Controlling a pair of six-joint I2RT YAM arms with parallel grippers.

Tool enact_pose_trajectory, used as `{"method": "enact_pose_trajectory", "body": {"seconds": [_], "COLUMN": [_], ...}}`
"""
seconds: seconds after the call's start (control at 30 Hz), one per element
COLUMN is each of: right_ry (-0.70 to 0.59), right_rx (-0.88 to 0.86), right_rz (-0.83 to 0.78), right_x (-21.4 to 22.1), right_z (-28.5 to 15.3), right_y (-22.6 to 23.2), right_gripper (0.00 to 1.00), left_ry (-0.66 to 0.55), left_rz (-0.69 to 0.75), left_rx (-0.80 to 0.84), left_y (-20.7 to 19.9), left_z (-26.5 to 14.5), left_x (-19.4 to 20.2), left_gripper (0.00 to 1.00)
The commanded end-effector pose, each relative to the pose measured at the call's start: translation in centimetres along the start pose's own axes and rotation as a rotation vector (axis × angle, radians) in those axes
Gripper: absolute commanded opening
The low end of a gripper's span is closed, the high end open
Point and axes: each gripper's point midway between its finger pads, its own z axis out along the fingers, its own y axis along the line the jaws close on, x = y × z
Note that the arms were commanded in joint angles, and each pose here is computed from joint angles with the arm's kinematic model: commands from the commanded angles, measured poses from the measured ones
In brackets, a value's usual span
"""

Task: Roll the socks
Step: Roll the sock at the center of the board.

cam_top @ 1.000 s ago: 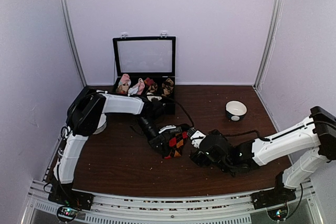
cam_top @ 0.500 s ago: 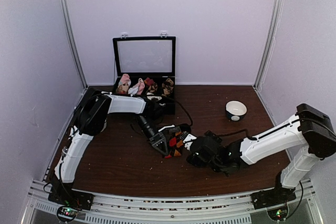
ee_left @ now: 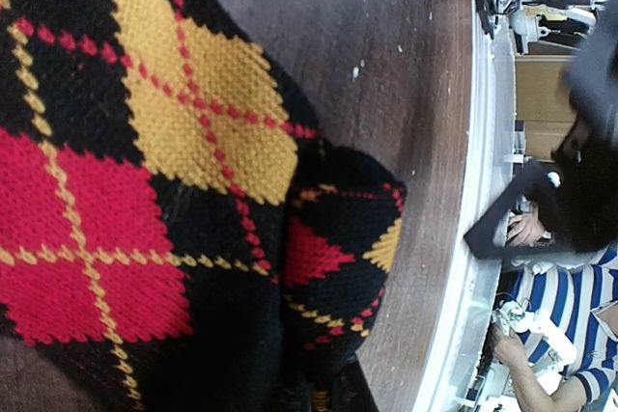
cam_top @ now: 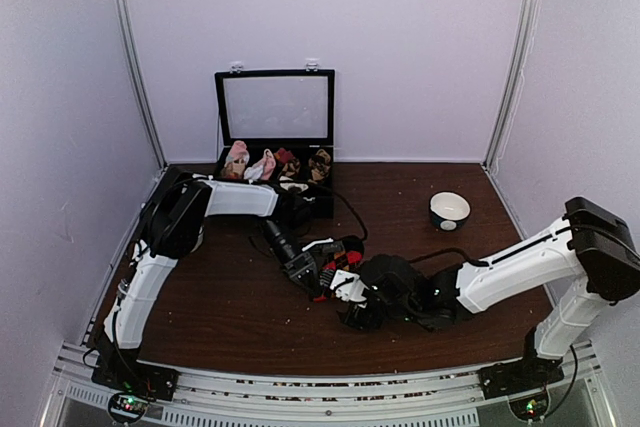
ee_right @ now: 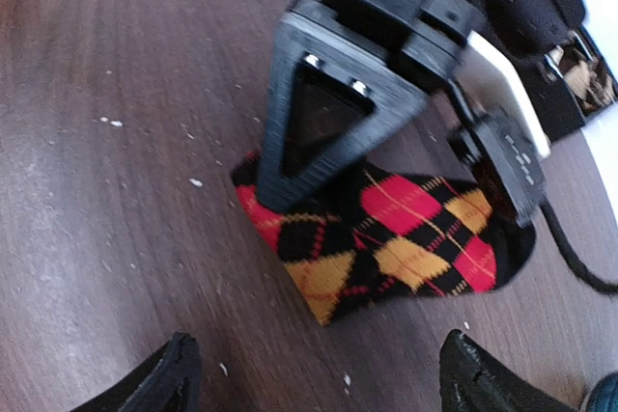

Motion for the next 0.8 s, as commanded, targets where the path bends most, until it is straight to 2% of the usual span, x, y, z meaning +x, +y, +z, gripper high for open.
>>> {"method": "enact_pose_trajectory", "body": {"seconds": [0.0, 0.13, 0.23, 0.5, 0.77], "right_ry": [-0.018, -0.032, -0.017, 0.008, 0.027], "right_rx": [-0.176, -0.253, -0.287, -0.285, -0.271], "right_rz": [-0.088, -0.094, -0.096, -0.122, -0.142], "right_x": [-1.4, -1.5, -1.0, -0.5, -0.1], "right_z": [1.8, 3.3, 4.2, 5.8, 5.4], "right_y": [2.7, 3.2, 3.0, 2.5, 2.0], "right_gripper": [0.81, 0.62, 0.53, 0.49, 0.49], "left_ry": [0.143, 0.151, 0.170, 0.193, 0.198], "left_rz": [-0.057, -0.037, 0.006, 0.017, 0.007], "left_rx": [-0.135, -0.103, -0.091, -0.119, -0.137], "left_y": [4.6, 4.0, 3.6, 4.3, 4.8], "left_z": [1.5, 1.6, 1.3, 1.3, 1.2], "left_x": [3.5, 3.7, 3.9, 4.0, 3.8], "left_gripper": [0.00, 0.00, 0.00, 0.00, 0.00]}}
